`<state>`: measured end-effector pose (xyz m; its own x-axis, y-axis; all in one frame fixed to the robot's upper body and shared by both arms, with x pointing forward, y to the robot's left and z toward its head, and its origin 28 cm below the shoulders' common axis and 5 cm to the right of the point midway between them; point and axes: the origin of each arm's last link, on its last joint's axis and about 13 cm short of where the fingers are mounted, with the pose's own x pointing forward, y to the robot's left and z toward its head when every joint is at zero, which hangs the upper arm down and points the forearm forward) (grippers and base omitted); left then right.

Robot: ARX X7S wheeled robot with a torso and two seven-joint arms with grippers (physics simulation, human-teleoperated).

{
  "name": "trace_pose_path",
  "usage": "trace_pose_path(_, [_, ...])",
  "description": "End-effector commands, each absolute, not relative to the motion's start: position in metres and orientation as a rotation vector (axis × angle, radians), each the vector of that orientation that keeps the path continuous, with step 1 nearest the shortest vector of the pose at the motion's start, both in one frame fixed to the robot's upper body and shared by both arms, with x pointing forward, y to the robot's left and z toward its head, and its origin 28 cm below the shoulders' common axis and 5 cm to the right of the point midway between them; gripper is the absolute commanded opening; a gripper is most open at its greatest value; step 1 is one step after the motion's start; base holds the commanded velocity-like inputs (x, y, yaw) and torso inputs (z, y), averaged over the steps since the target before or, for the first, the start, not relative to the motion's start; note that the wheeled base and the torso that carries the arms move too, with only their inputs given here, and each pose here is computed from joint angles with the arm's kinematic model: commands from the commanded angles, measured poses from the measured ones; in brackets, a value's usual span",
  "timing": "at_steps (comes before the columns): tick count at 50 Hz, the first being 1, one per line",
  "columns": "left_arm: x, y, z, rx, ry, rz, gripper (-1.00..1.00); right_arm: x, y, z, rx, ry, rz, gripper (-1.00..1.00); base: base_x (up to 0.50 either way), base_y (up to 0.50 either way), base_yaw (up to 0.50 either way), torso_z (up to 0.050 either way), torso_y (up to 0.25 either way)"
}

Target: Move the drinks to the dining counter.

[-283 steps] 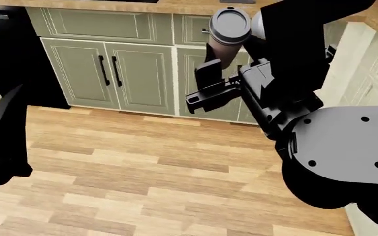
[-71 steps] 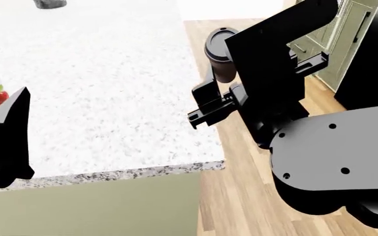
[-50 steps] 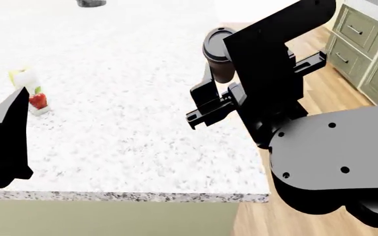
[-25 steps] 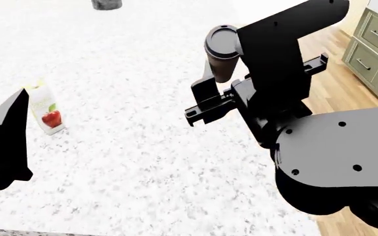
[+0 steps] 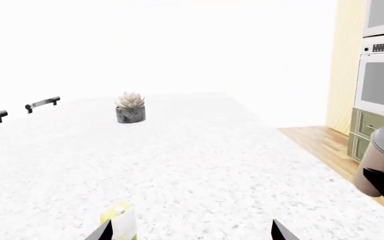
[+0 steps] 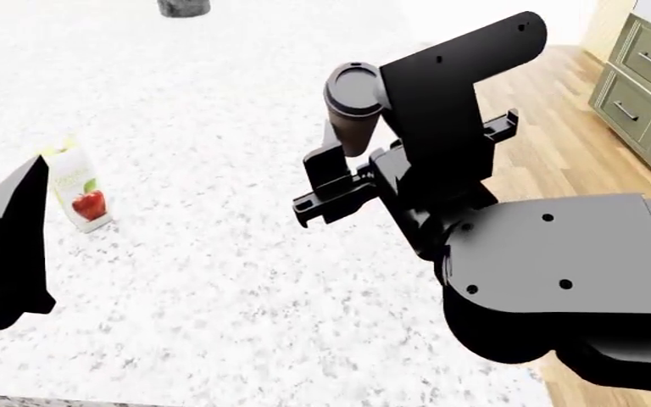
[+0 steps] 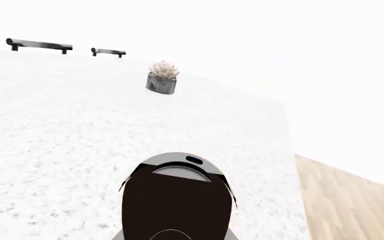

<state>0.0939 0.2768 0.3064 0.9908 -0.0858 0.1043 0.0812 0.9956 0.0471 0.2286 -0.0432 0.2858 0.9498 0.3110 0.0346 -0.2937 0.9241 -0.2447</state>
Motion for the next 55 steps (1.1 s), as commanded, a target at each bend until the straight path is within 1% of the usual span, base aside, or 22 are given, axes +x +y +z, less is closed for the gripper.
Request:
trace_pose_path(1, [0.094,0.278,0.304,0.04,-0.102,-0.082,1.0,0.236,-0.036,0.274,-0.253,-0.045,0.345,-1.0,0.0,0.0,0.0,0.0,0.0])
trace_pose_path(30, [0.093,0.278,0.303,0.039,-0.103,-0.079,1.0,0.244,-0.034,0.245,-0.24,0.08,0.381,-1.0,0.0,0.0,0.0,0.0,0.0])
trace_pose_path(42, [0.093,0.279,0.302,0.038,-0.099,-0.076,1.0,0.243,-0.036,0.233,-0.174,0.121,0.406,-1.0,0.0,0.0,0.0,0.0,0.0])
trace_pose_path(51, [0.094,0.278,0.302,0.039,-0.097,-0.076,1.0,0.245,-0.039,0.23,-0.086,0.197,0.425,-1.0,0.0,0.0,0.0,0.0,0.0])
trace_pose_path(55, [0.093,0.279,0.302,0.039,-0.098,-0.076,1.0,0.246,-0.04,0.23,-0.084,0.207,0.42,-1.0,0.0,0.0,0.0,0.0,0.0])
